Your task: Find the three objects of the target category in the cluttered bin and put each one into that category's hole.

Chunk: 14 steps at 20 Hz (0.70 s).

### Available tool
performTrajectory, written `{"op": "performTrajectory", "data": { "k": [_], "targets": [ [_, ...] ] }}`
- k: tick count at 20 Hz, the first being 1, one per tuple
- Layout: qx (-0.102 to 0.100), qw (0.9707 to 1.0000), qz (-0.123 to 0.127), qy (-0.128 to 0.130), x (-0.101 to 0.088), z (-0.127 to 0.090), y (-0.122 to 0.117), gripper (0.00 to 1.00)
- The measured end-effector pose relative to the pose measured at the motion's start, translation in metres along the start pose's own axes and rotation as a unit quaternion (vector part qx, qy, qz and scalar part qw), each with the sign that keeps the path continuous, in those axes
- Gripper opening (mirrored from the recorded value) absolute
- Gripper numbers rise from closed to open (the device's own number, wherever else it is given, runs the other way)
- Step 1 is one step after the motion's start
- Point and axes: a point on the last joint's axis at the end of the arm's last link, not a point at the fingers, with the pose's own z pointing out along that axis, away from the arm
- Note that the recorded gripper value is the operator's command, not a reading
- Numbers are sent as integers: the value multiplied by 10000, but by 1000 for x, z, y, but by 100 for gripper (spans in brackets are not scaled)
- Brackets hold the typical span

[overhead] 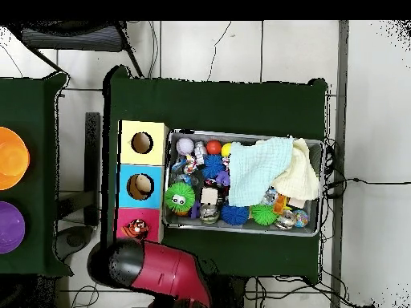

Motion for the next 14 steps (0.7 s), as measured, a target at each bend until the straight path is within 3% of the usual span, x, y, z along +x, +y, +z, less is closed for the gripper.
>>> {"op": "performTrajectory", "data": {
  "k": [10,14],
  "targets": [
    [-413,9988,172,-211,-5,-22,22,0],
    [-672,9953,308,-619,-15,-25,38,0]
  ]
}}
